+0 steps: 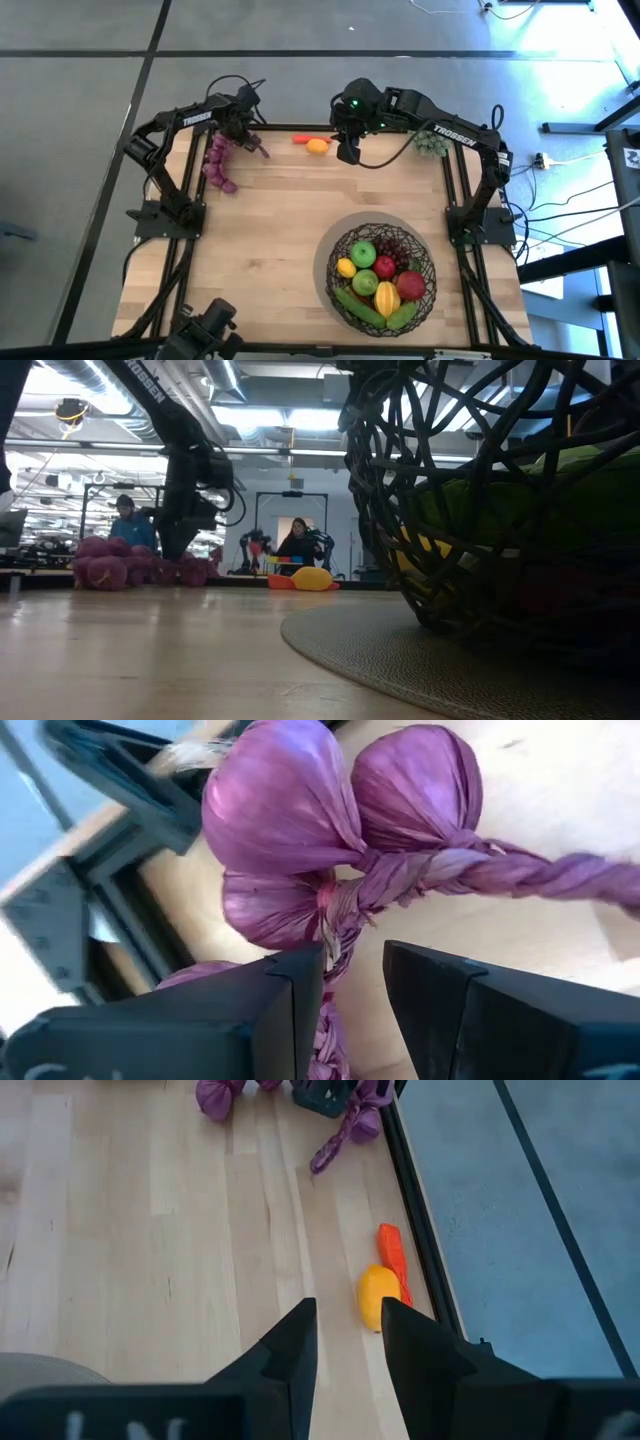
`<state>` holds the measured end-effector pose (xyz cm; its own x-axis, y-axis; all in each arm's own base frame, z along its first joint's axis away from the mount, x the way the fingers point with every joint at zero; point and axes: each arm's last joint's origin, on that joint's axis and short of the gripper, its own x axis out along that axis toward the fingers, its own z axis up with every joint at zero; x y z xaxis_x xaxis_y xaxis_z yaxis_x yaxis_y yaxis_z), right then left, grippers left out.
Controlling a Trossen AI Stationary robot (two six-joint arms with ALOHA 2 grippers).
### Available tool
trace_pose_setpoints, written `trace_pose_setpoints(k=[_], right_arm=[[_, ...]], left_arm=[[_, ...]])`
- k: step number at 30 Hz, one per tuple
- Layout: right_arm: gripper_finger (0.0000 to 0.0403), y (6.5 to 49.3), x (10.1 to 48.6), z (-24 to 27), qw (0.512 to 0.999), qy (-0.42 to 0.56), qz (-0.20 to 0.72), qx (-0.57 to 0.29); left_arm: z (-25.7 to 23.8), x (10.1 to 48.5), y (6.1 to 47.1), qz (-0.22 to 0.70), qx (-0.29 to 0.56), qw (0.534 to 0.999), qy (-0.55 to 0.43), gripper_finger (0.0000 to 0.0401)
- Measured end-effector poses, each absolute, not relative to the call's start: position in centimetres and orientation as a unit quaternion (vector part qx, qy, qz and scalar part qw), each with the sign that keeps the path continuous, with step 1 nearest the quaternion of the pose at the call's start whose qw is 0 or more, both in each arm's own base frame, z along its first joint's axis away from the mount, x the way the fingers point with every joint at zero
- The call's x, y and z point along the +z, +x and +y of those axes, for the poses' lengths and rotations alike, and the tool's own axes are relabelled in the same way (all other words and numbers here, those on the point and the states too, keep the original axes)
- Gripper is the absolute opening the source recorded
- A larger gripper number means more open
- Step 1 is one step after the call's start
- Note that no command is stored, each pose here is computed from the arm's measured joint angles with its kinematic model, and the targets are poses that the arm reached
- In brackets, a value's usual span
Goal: Build produce basket
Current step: Put the purple garlic into the wire basket
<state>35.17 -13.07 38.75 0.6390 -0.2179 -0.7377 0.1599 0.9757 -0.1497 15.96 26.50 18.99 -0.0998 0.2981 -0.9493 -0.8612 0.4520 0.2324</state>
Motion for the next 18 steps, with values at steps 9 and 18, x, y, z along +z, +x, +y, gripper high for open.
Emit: trace_pose_setpoints(k=[9,18], right_arm=[[0.0111,35.15,38.78,-13.22,0.905,-0.035,0.41,-0.107],[0.0111,35.12,38.8,-13.36,0.905,-0.034,0.409,-0.109]], left_arm=[[26.55,19.02,15.88,0.587,0.471,0.618,-0.226,0.0103],[26.56,19.75,15.78,0.598,0.482,0.601,-0.22,0.0103]])
